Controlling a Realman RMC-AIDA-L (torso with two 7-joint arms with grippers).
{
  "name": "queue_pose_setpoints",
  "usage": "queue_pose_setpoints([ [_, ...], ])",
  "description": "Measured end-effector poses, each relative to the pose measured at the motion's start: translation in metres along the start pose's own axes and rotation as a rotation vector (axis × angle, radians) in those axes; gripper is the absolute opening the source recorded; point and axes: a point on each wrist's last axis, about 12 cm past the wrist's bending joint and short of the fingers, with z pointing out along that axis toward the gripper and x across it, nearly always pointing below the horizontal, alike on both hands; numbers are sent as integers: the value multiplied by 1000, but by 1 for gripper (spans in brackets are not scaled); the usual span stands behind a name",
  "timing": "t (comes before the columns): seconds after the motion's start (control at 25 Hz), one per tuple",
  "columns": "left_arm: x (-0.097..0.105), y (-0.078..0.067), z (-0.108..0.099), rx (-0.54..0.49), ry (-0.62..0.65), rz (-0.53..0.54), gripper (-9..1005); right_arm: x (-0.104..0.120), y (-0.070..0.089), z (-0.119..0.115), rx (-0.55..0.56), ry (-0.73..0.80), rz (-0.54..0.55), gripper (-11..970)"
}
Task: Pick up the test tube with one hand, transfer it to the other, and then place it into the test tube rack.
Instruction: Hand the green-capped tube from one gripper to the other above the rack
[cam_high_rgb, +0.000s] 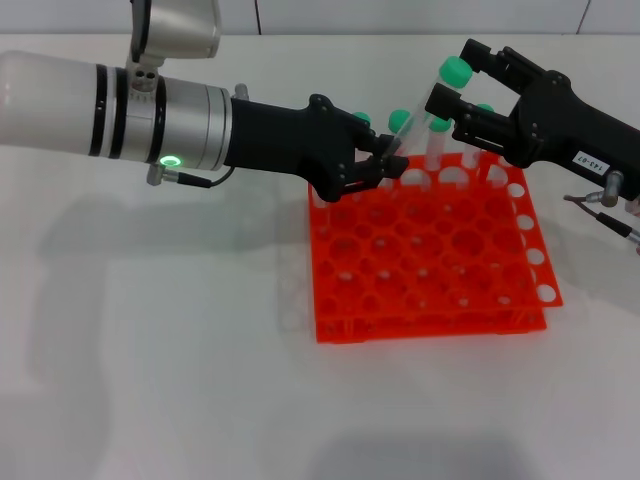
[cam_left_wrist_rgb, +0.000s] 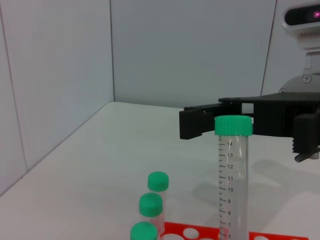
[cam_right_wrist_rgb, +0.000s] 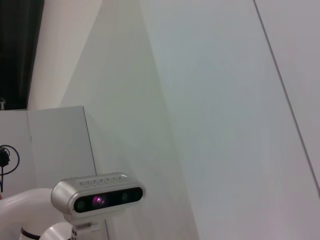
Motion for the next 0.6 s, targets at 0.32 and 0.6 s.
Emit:
queue_pose_setpoints([
  [0.32,0,-1,1,2,-1,-2,247,0,0,0,2,-5,5,854],
  [0.6,0,-1,1,4,-3,0,257,0,0,1,-1,-2,9,653],
])
